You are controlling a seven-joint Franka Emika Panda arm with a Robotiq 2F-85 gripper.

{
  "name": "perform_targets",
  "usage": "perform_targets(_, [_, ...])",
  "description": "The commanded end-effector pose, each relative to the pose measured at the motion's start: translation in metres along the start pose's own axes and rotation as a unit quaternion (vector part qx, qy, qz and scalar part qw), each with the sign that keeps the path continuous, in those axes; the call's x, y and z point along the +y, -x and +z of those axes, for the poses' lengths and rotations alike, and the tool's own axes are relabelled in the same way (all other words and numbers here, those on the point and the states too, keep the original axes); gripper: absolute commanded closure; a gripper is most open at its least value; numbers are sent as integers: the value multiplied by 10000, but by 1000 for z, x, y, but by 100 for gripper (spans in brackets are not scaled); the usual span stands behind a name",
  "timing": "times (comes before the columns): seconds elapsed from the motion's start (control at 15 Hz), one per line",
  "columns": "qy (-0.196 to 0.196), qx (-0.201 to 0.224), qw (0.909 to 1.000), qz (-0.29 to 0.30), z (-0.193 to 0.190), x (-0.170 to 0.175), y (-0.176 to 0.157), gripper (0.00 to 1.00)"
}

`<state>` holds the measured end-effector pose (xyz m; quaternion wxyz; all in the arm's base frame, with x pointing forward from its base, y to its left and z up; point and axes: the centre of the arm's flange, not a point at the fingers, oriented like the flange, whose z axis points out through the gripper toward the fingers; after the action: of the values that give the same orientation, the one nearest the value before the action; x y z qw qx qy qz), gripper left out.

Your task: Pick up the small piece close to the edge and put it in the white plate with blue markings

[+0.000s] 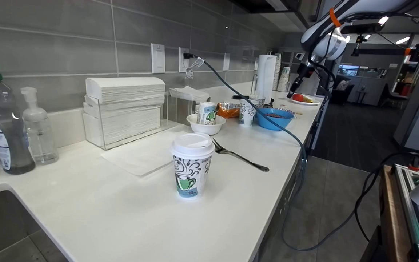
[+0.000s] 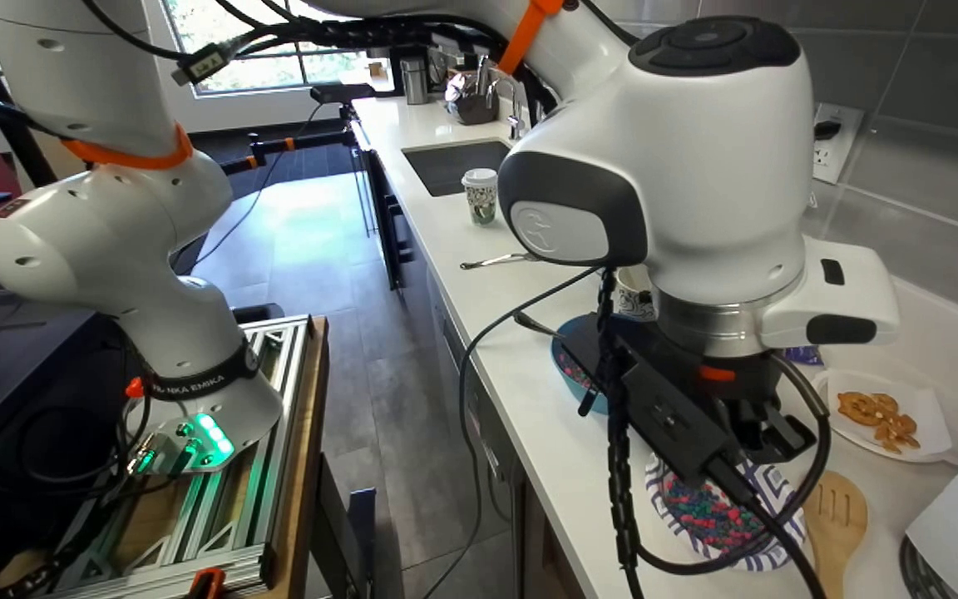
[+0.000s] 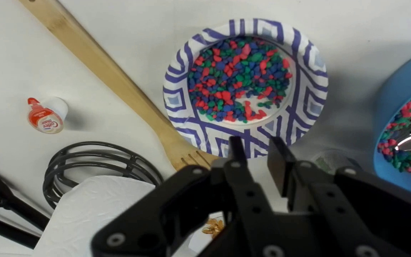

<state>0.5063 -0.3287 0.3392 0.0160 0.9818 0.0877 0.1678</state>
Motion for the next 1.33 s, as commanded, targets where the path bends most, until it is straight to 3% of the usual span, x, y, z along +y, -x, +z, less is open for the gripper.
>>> perform_targets(0.0, [6,67,10000,-26,10,6,-5,44])
perform_targets(0.4, [-49,-296,9992,282,-8,-13,-11,0])
perform_targets(0.8, [400,-915,9890,1094,-57,-62,-29,0])
perform_targets(1.0, [576,-1412,9745,1647,-84,-83,-26,0])
perform_targets(1.27, [421,-2167,9577,1846,-119,-103,0,0])
